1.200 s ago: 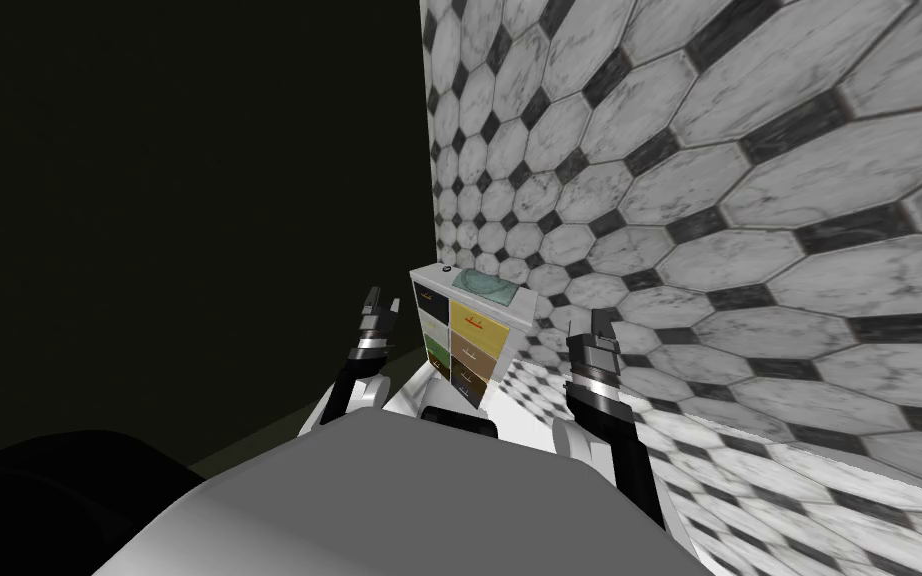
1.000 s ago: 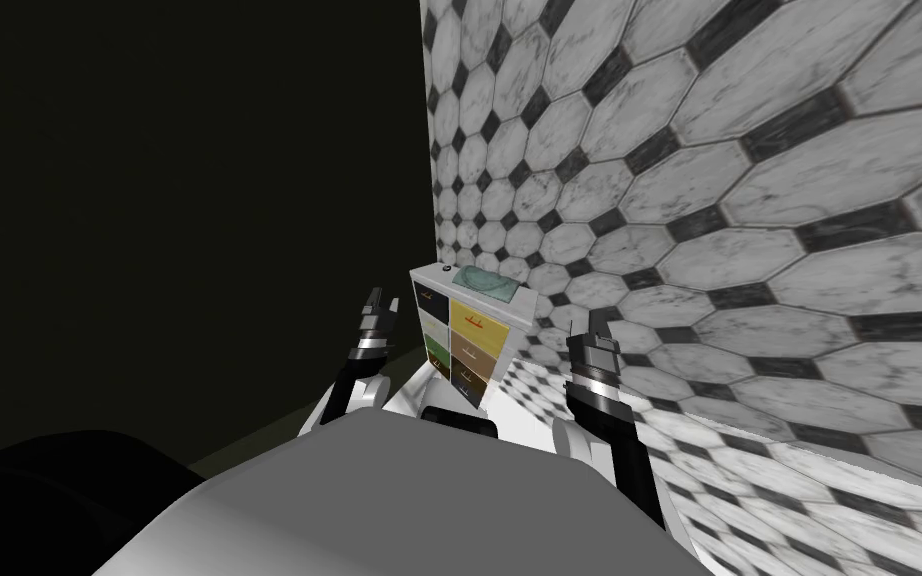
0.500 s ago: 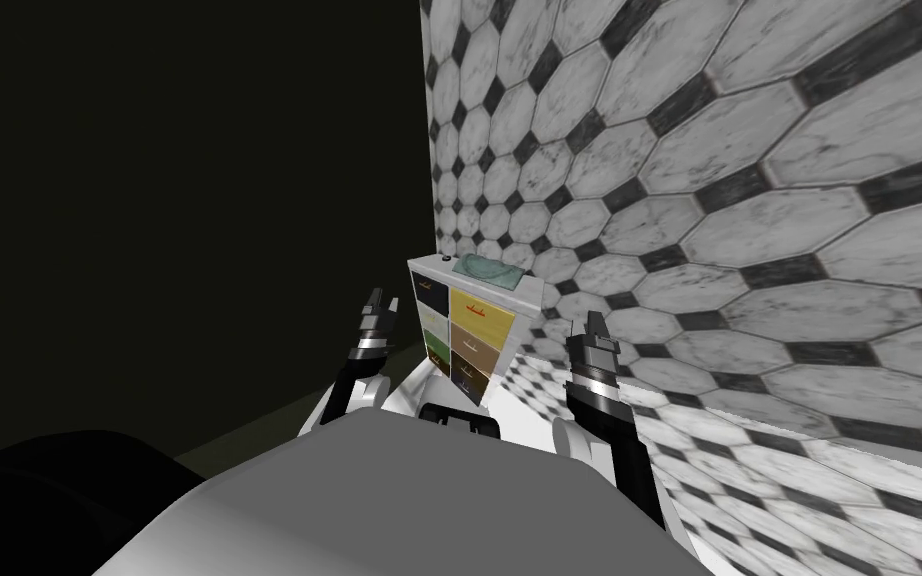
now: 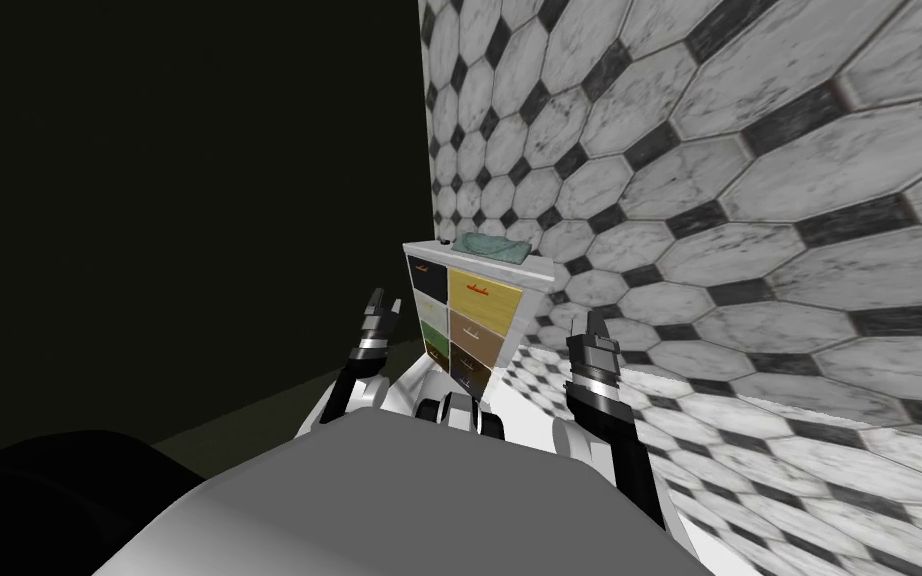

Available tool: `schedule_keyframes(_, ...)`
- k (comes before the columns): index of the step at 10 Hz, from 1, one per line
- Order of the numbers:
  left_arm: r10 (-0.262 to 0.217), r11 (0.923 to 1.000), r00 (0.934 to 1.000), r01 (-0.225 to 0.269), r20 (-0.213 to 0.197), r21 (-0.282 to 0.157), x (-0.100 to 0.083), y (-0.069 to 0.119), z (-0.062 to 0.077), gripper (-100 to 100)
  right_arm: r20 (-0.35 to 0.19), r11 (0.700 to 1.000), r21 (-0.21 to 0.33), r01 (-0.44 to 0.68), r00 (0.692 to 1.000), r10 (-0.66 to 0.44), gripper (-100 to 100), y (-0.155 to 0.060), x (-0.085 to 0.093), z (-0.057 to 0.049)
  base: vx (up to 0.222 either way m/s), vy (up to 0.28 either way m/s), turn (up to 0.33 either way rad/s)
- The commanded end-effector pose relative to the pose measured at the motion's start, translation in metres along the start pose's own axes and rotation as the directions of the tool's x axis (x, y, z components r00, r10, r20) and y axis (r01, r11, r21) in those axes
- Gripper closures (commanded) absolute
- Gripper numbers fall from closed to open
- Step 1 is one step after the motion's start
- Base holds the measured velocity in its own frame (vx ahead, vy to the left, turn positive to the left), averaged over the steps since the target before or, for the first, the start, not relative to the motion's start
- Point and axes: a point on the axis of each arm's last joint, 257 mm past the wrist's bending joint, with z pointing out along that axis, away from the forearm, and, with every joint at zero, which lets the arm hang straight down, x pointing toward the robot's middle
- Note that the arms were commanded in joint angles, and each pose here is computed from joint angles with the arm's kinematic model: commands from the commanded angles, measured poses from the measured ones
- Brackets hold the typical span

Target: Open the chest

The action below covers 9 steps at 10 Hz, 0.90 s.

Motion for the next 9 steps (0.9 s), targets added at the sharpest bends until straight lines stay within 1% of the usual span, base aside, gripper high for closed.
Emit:
schedule_keyframes(1,0.016,0.9995,0.9988,-0.017,-0.047,-0.028,0.007,0.014,-0.002,-100,0.0,1.0,0.0,0.0,1.0,0.0,0,0.0,0.0,0.0,-0.016,-0.029,-0.041)
schedule_keyframes(2,0.021,0.9983,0.997,-0.025,-0.075,-0.053,0.012,0.027,-0.005,-100,0.0,1.0,0.0,0.0,1.0,0.0,0,0.0,0.0,0.0,-0.014,-0.037,-0.07)
schedule_keyframes(4,0.021,0.9964,0.9953,-0.028,-0.095,-0.08,0.016,0.042,-0.008,-100,0.0,1.0,0.0,0.0,1.0,0.0,0,0.0,0.0,0.0,-0.013,-0.045,-0.069)
schedule_keyframes(7,0.013,0.9925,0.9938,-0.026,-0.111,-0.119,0.022,0.064,-0.014,-100,0.0,1.0,0.0,0.0,1.0,0.0,0,0.0,0.0,0.0,-0.01,-0.033,-0.051)
schedule_keyframes(9,-0.007,0.9859,0.9934,-0.013,-0.115,-0.167,0.03,0.091,-0.022,-100,0.0,1.0,0.0,0.0,1.0,0.0,0,0.0,0.0,0.0,-0.016,-0.047,-0.105)
